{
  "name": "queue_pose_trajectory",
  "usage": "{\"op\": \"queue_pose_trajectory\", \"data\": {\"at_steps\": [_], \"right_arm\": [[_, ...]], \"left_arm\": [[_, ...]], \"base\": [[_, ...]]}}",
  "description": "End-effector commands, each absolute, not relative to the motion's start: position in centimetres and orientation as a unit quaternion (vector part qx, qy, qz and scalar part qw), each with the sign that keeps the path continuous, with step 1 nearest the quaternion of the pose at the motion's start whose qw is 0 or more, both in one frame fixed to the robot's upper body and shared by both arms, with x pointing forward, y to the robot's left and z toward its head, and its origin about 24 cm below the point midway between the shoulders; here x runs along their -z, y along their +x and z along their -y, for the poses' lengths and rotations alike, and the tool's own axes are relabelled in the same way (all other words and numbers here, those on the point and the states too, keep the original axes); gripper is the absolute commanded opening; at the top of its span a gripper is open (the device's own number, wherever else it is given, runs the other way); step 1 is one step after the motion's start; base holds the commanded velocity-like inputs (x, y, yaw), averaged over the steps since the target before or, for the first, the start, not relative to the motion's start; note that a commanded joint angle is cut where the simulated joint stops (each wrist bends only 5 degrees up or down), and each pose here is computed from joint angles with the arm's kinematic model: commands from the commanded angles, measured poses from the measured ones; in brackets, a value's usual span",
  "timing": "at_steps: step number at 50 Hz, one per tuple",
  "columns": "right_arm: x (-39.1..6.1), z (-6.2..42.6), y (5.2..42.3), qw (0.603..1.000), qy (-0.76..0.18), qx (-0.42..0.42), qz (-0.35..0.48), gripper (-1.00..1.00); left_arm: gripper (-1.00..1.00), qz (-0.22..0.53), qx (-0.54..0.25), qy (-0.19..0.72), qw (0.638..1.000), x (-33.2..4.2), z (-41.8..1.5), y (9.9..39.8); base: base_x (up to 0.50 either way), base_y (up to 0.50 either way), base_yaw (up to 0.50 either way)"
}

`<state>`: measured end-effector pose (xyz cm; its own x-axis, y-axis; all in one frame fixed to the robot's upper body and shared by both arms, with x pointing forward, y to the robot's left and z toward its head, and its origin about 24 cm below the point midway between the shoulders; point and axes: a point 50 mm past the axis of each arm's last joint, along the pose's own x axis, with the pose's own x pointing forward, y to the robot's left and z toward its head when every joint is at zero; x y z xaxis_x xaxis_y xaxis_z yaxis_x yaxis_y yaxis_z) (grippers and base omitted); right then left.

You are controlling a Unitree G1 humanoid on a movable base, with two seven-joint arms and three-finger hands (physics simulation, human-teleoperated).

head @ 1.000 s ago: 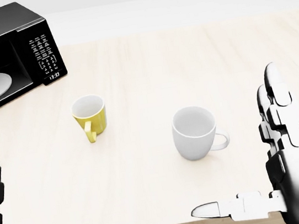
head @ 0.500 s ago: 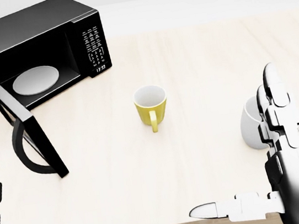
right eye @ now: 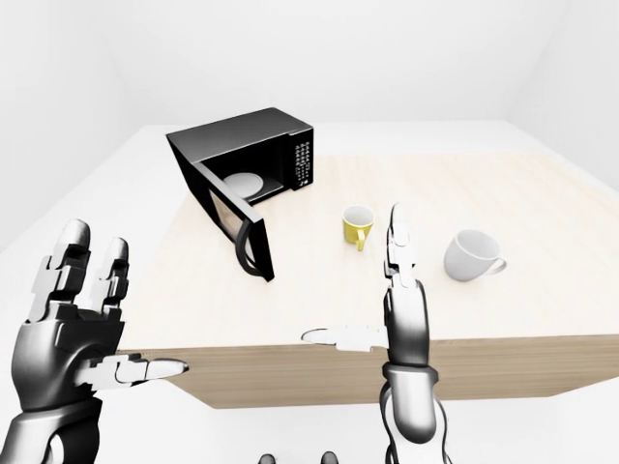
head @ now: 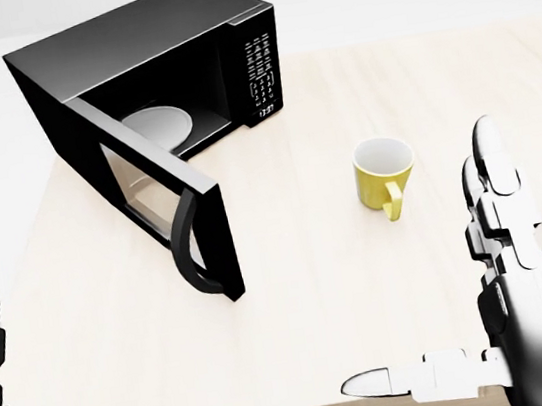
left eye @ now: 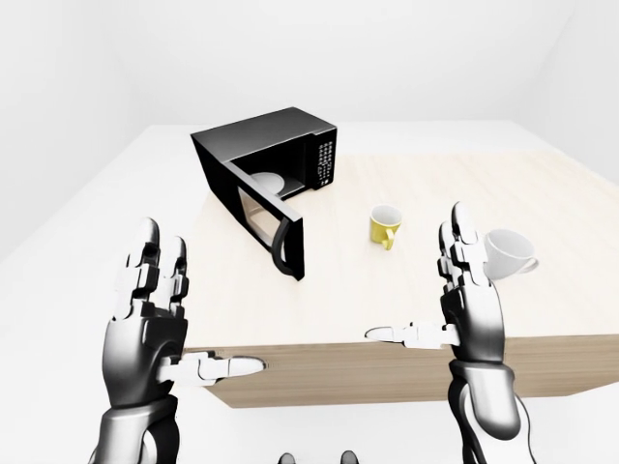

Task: Close the microwave.

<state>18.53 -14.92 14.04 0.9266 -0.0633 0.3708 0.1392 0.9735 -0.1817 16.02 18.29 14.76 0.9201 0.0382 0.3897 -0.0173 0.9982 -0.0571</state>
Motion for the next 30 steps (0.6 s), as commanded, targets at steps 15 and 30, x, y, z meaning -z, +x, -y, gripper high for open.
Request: {"op": "queue_pose_trajectory", "data": {"at_steps": [15,30], "right_arm": [[-13.77,14.88,18.64,0.977,-0.104,0.052,0.179,1.00],[-13.55,14.76,18.79,0.977,-0.108,0.052,0.175,1.00]], "left_arm": [[1.00,0.193,-0.013,-0.026,0.981,-14.51,-18.23,16.14],[1.00,0.190,-0.012,-0.022,0.981,-14.40,-18.12,16.26]], "base": [[0.00,0.50,0.00],[0.00,0.50,0.00]]}}
